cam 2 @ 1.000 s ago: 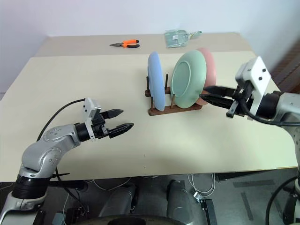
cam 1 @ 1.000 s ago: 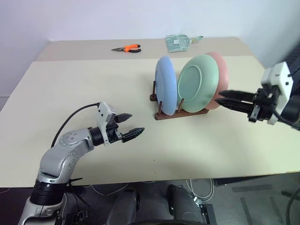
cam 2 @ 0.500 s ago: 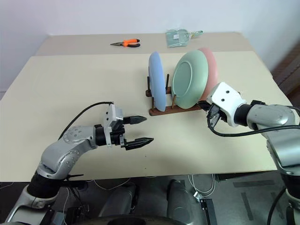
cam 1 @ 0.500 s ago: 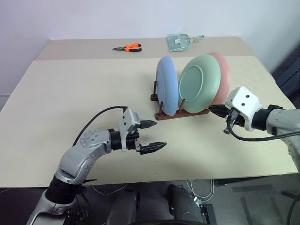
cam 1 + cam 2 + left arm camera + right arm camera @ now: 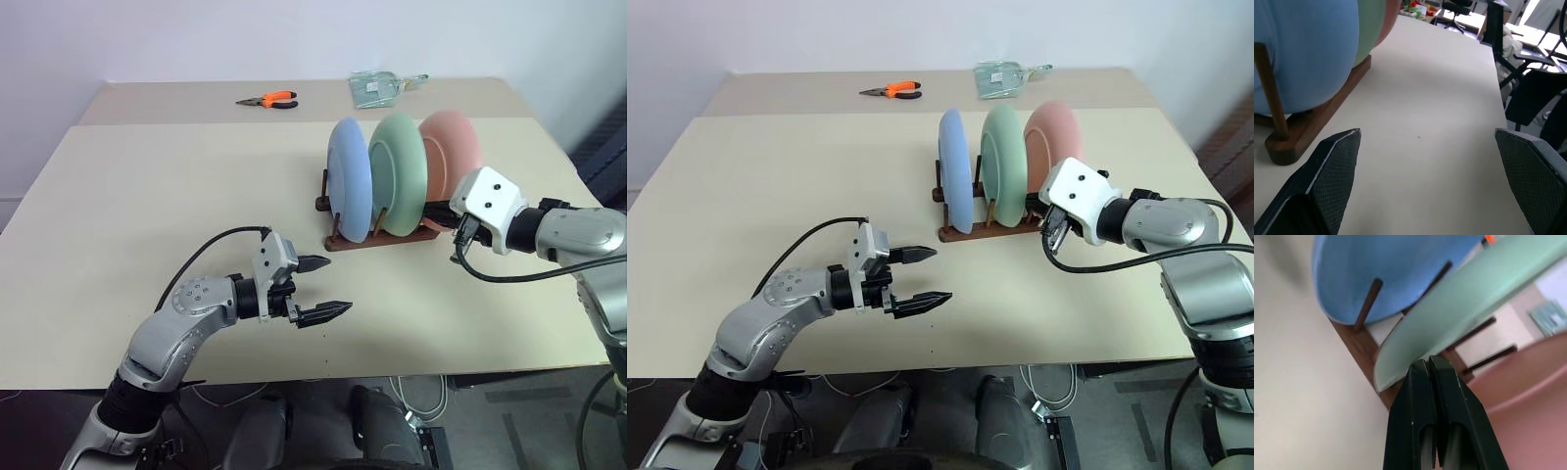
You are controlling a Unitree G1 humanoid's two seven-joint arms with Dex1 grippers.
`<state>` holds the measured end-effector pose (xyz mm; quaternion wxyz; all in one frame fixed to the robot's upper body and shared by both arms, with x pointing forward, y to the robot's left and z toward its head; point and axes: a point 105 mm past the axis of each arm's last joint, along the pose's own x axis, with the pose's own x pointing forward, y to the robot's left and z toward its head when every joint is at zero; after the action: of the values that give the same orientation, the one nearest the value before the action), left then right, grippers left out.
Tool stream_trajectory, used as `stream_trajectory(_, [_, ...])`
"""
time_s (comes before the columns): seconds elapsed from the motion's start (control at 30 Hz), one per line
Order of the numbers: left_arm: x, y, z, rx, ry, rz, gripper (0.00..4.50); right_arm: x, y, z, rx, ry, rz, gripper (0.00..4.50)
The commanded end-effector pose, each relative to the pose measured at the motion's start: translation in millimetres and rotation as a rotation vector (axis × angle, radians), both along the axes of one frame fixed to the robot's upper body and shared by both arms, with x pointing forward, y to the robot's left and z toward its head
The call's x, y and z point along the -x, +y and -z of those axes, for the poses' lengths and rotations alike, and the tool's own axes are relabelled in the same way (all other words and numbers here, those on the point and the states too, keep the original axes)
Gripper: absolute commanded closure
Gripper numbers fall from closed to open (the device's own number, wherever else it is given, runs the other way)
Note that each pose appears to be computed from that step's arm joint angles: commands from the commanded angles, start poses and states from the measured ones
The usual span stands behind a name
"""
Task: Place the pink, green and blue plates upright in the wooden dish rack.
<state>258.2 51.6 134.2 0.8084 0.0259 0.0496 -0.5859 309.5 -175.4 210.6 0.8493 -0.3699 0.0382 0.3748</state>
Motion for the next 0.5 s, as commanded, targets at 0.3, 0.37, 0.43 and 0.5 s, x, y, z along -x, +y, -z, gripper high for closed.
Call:
stream_trajectory(0.3, [-29,53,-3,-0.076,-0.062,-0.22,0.0,35,-74,10,-0.176,0.178,0.164,4.45])
stream_trajectory(0.37, [-39,78,-2,-0.113,-0.075,-0.297,0.0,40,-90,16,-0.232,0.195,0.21,4.45])
stream_trajectory(0.43, [-49,101,-2,-0.135,-0.081,-0.369,0.0,40,-105,23,-0.256,0.193,0.259,4.45])
stream_trajectory(0.5, [-56,117,1,-0.162,-0.092,-0.424,0.0,39,-113,30,-0.274,0.196,0.296,4.45])
